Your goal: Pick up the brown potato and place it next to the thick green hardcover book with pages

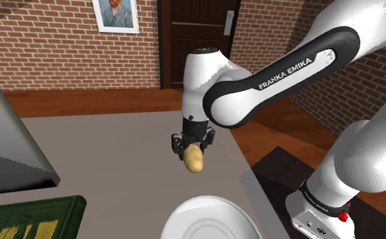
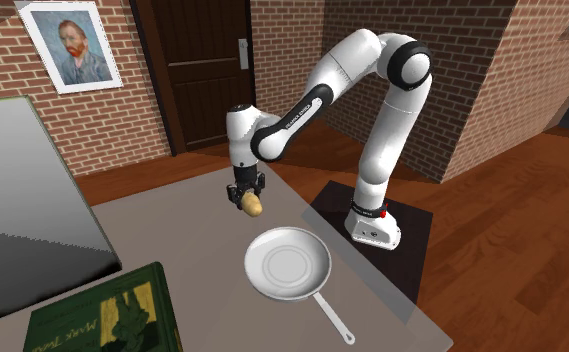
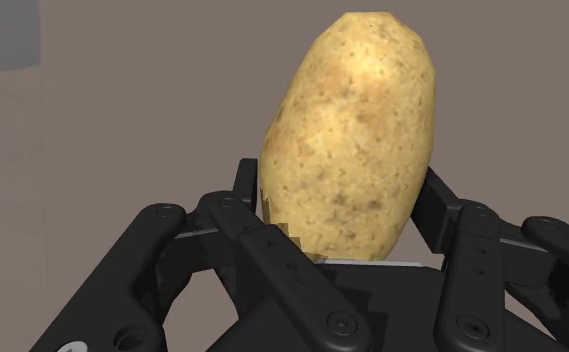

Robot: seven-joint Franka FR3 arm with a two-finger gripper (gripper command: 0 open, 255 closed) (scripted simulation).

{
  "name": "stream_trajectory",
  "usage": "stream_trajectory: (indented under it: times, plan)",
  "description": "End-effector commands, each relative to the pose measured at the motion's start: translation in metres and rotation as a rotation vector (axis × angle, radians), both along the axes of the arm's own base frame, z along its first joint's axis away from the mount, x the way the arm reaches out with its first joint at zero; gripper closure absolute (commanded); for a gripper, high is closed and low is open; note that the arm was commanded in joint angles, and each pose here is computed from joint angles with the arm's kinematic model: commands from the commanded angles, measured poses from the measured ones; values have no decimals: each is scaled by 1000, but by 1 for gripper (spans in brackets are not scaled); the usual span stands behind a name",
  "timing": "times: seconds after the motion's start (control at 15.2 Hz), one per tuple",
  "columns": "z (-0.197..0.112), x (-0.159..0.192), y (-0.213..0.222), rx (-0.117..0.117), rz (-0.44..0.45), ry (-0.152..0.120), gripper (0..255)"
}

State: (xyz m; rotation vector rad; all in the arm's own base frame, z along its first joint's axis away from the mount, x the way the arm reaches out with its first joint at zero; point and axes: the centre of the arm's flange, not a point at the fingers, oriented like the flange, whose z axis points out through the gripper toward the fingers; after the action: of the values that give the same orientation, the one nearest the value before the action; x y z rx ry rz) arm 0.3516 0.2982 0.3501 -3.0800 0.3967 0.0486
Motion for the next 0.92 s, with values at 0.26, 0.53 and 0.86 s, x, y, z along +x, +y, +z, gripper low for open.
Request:
stream_trajectory:
  times: [0.26, 0.53, 0.86]
  plan:
    - [33, 0, 0, 0, 0, 0, 255]
    - [54, 0, 0, 0, 0, 0, 255]
    - [81, 0, 0, 0, 0, 0, 255]
